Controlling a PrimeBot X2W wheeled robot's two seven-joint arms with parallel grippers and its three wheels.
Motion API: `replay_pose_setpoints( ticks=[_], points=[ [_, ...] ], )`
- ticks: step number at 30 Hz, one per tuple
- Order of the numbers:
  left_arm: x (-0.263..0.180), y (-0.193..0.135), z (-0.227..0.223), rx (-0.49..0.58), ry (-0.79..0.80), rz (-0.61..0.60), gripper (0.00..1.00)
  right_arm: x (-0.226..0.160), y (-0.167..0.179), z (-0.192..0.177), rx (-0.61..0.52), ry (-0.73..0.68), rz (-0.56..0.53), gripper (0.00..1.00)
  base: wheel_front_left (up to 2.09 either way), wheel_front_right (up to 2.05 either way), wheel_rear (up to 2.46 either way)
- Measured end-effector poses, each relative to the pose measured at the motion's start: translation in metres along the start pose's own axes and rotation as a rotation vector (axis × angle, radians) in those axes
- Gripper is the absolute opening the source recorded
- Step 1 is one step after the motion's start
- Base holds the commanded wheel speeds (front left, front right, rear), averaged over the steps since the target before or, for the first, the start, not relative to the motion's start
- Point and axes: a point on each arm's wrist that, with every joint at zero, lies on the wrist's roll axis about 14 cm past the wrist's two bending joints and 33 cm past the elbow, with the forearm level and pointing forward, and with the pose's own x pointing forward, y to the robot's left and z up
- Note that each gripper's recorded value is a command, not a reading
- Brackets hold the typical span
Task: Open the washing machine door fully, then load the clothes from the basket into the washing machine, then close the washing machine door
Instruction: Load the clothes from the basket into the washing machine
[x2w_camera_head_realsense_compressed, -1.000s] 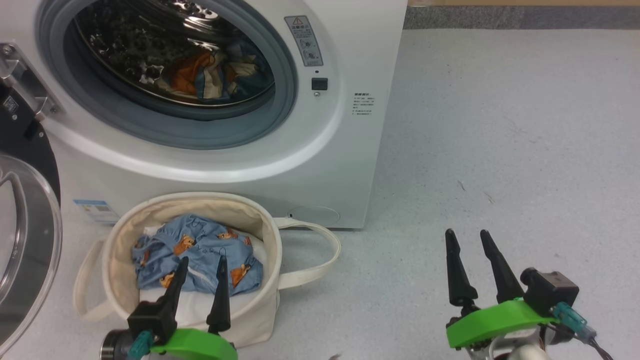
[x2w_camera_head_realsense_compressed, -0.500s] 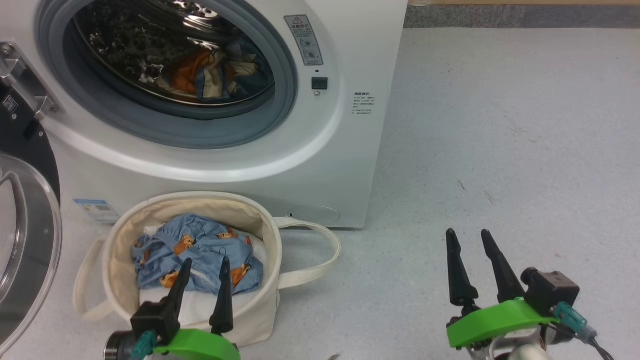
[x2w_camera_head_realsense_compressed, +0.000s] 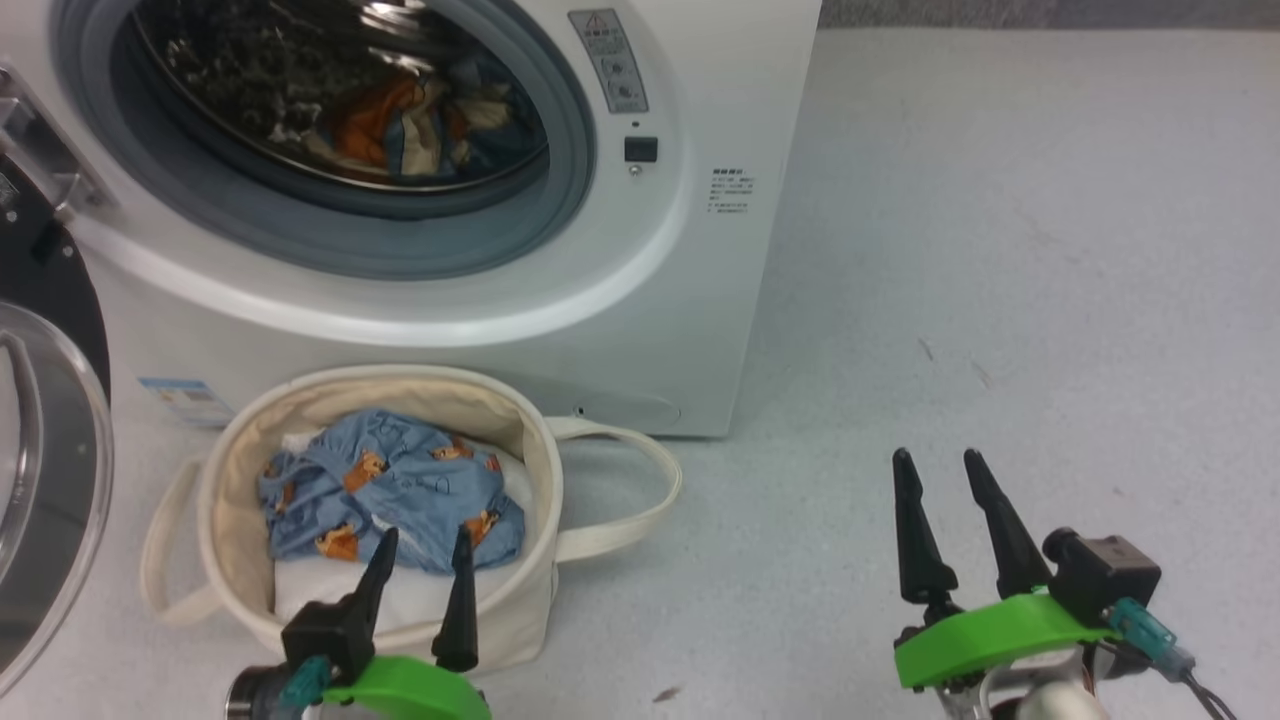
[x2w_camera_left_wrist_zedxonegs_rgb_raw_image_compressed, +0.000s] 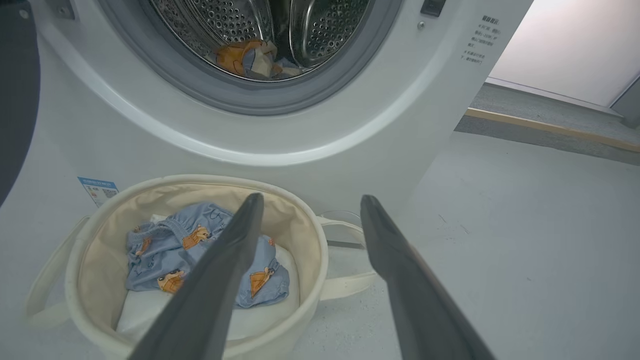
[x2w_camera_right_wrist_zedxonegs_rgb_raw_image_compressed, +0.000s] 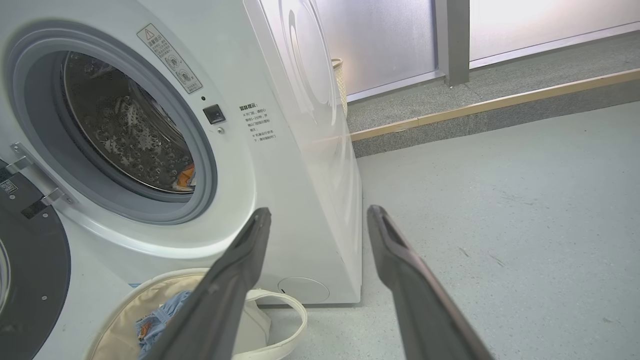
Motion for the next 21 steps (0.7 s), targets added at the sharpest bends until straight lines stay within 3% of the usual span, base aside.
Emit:
replay_pose_setpoints(
  ticks=[12,21],
  points=[
    [0.051,0.011,-0.044,0.032,0.157,0.020,1.00,0.032,-0.008,-0.016,-0.030,0.035,0.010,1.00,0.00,0.00,0.00],
    [0.121,0.027,-0.116,0.108,0.365,0.010,1.00,0.081,-0.015,-0.056,0.000,0.089,0.043,1.00,0.00,0.00,0.00]
  ],
)
